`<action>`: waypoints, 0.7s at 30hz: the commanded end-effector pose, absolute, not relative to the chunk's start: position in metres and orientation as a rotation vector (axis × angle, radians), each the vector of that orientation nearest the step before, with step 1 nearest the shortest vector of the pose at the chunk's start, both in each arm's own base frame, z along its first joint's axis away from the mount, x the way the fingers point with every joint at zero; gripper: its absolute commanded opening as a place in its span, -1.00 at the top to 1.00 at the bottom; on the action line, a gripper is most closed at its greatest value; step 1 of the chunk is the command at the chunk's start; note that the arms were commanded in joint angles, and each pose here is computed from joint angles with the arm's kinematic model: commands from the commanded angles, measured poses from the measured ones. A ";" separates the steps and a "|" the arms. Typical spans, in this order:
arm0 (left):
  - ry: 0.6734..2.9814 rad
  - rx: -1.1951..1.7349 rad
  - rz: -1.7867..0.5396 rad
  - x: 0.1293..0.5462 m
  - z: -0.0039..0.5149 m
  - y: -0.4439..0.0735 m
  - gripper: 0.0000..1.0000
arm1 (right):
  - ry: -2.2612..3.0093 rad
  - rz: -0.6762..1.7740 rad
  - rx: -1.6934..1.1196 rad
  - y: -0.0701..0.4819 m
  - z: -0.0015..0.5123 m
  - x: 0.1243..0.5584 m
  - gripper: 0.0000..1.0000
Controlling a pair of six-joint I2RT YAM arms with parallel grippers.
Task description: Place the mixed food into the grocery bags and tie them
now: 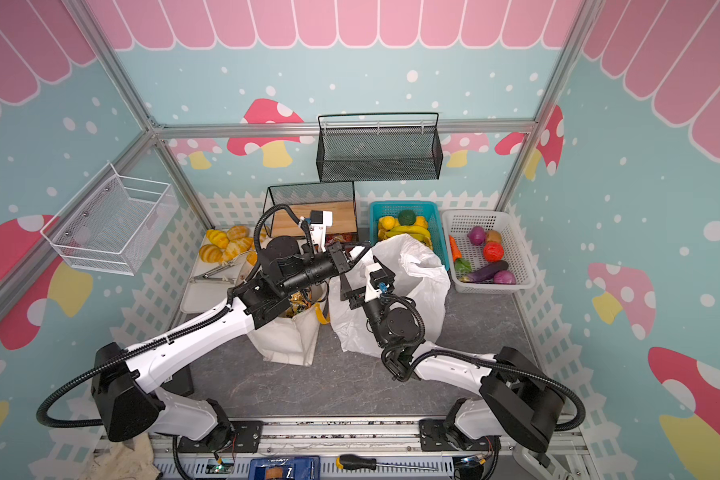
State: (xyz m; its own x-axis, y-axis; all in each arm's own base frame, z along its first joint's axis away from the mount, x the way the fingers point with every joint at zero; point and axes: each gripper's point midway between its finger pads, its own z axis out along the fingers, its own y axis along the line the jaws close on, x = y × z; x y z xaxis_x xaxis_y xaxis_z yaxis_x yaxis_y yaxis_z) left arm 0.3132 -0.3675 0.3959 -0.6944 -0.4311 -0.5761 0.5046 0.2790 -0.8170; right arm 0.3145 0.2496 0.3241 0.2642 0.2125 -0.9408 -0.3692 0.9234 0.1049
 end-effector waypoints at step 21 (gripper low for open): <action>1.732 0.089 -1.578 0.301 0.422 -0.358 1.00 | 1.474 0.094 0.040 0.197 0.226 0.345 0.31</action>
State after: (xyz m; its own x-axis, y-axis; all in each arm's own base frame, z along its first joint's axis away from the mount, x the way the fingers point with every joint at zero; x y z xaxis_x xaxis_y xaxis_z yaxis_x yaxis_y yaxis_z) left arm 0.3102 -0.3640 0.3865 -0.7229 -0.4187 -0.5496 0.4664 0.2913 -0.8353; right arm 0.3445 0.2050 0.2426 0.1573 0.1316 -0.9787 -0.0489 0.9909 0.1254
